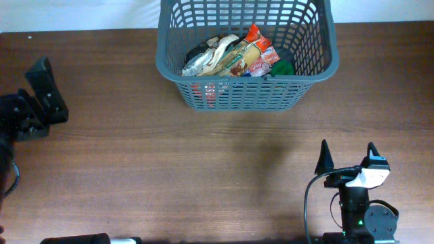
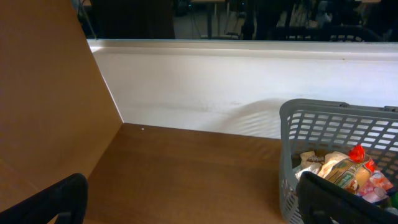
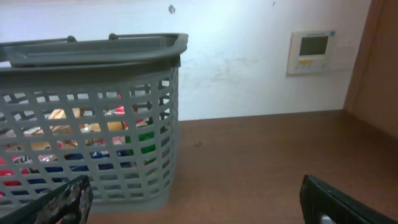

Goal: Pack container

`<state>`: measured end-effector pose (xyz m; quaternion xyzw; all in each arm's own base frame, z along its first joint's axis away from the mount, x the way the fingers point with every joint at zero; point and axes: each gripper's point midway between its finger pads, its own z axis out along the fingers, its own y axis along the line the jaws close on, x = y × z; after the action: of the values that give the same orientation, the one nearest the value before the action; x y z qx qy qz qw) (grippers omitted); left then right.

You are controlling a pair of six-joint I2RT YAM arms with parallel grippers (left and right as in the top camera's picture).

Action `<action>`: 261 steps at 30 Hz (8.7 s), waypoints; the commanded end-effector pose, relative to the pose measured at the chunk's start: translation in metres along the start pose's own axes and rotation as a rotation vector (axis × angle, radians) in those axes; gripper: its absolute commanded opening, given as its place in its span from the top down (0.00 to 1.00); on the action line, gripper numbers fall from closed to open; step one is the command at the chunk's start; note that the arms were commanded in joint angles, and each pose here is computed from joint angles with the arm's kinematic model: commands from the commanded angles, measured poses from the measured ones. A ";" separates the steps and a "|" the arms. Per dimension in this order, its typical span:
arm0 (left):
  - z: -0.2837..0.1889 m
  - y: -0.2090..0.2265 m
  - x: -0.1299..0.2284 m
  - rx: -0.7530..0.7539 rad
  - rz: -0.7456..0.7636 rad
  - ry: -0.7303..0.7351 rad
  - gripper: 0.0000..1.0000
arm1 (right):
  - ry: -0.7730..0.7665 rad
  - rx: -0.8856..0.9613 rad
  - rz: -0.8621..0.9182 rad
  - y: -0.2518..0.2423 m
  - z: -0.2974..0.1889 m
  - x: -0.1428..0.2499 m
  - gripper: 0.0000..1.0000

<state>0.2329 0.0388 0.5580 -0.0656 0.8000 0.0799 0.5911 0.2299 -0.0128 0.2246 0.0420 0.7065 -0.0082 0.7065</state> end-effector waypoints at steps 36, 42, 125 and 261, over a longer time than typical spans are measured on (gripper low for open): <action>0.001 0.000 0.000 0.001 0.006 0.001 0.01 | 0.075 -0.023 -0.072 0.003 0.016 0.069 0.01; 0.001 0.000 0.000 0.001 0.006 0.001 0.01 | 0.076 -0.025 -0.071 0.003 0.016 0.069 0.01; 0.068 -0.030 0.256 0.130 -0.184 -0.331 0.01 | 0.076 -0.025 -0.071 0.003 0.016 0.069 0.01; 0.120 -0.058 0.379 0.213 0.053 -0.234 0.01 | 0.076 -0.025 -0.071 0.003 0.016 0.069 0.01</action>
<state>0.2461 0.0039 0.1599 0.0186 0.7322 0.0161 0.6807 0.2463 -0.0103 0.1582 0.0148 0.7325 -0.0242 0.6801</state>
